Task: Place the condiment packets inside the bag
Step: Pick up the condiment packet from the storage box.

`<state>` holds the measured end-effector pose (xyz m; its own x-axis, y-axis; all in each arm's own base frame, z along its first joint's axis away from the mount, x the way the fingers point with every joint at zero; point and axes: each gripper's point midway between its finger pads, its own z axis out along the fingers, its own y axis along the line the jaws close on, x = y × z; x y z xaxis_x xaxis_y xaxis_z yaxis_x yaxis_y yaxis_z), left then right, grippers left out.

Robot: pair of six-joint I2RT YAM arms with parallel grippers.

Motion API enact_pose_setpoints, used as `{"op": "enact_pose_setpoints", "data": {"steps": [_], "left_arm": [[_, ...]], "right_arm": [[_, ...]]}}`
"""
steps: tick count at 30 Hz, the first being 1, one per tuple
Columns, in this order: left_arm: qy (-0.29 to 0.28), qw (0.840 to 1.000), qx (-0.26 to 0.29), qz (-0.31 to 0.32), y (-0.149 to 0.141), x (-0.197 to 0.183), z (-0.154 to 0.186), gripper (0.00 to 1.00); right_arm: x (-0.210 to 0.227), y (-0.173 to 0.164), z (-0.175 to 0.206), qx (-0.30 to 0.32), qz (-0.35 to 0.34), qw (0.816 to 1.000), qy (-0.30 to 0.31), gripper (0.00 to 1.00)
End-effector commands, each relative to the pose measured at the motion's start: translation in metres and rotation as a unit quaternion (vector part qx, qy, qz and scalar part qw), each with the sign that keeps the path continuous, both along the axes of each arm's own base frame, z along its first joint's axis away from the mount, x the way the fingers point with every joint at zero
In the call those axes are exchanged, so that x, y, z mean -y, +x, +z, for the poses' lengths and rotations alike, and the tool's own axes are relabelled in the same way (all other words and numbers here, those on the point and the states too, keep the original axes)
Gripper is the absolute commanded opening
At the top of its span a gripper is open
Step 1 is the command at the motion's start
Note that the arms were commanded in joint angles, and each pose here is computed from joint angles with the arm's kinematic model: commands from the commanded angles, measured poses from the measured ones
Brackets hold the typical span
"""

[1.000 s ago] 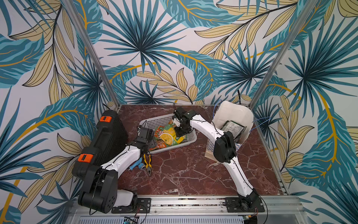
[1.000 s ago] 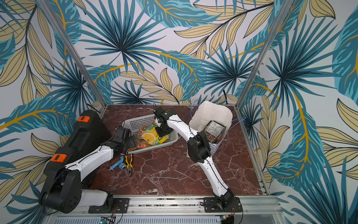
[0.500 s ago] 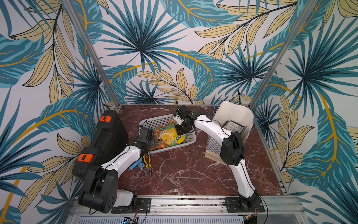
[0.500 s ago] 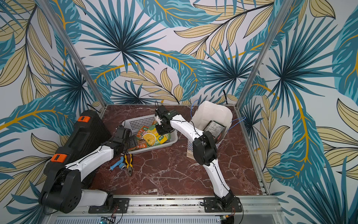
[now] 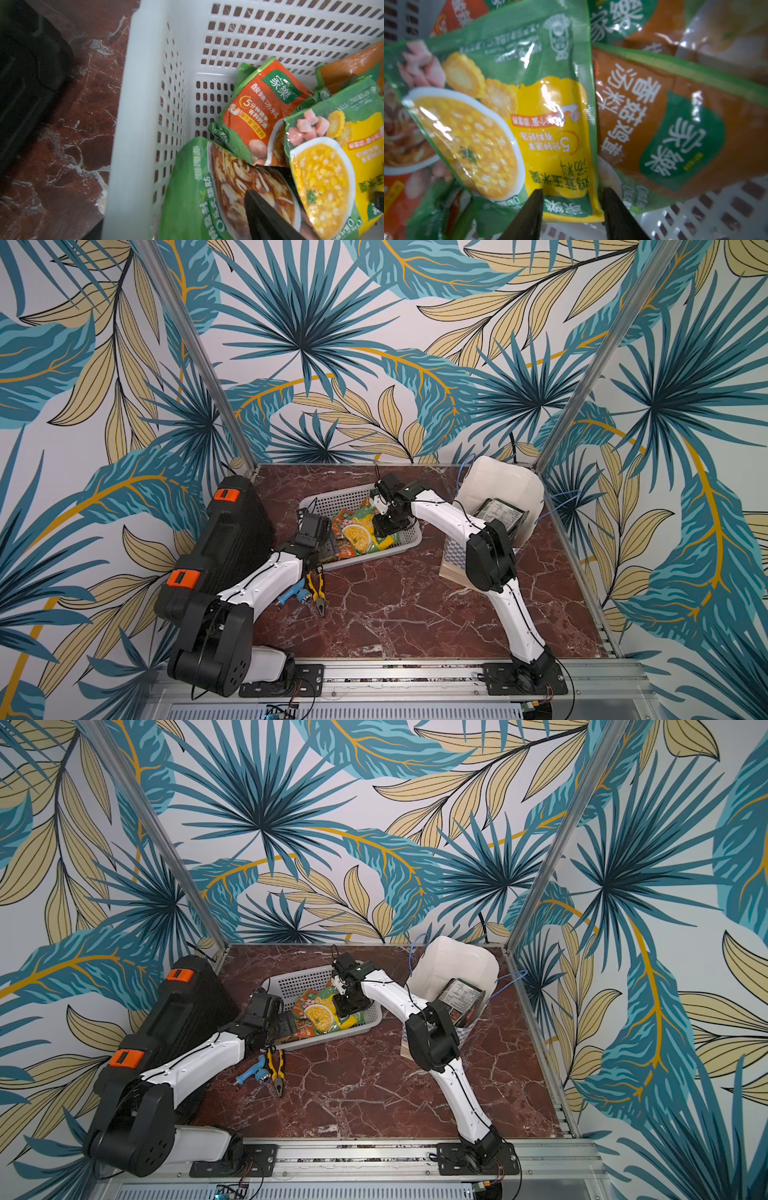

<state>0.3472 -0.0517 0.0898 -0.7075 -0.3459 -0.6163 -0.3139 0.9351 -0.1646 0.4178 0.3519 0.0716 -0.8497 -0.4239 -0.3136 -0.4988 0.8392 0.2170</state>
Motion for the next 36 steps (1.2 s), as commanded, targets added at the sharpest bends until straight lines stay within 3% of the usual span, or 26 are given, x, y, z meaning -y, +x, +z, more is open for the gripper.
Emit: {"op": "enact_pose_setpoints", "data": {"steps": [1, 6, 7, 16, 22, 29, 36], "left_arm": [[-0.013, 0.999, 0.031, -0.023, 0.016, 0.015, 0.015, 0.84], [-0.014, 0.999, 0.034, -0.030, 0.016, 0.019, 0.017, 0.84], [-0.014, 0.999, 0.035, -0.032, 0.016, 0.020, 0.018, 0.84], [-0.013, 0.998, 0.050, -0.033, 0.014, 0.021, 0.025, 0.84], [-0.008, 0.997, 0.073, -0.036, 0.010, 0.021, 0.037, 1.00], [0.009, 0.993, 0.115, -0.034, 0.000, 0.019, 0.060, 1.00], [0.010, 0.987, 0.158, -0.037, -0.009, 0.017, 0.081, 1.00]], "right_arm": [[-0.013, -0.012, 0.022, -0.006, 0.013, 0.999, 0.046, 0.29], [-0.021, -0.016, 0.066, 0.018, 0.010, 0.995, 0.100, 0.01], [-0.022, -0.017, 0.074, 0.022, 0.009, 0.994, 0.111, 0.00], [-0.014, -0.022, 0.136, 0.078, -0.013, 0.985, 0.156, 0.00], [0.013, -0.022, 0.197, 0.162, -0.054, 0.971, 0.165, 0.00], [0.058, -0.037, 0.267, 0.256, -0.107, 0.945, 0.174, 0.00], [0.122, -0.072, 0.330, 0.352, -0.162, 0.905, 0.177, 0.00]]}}
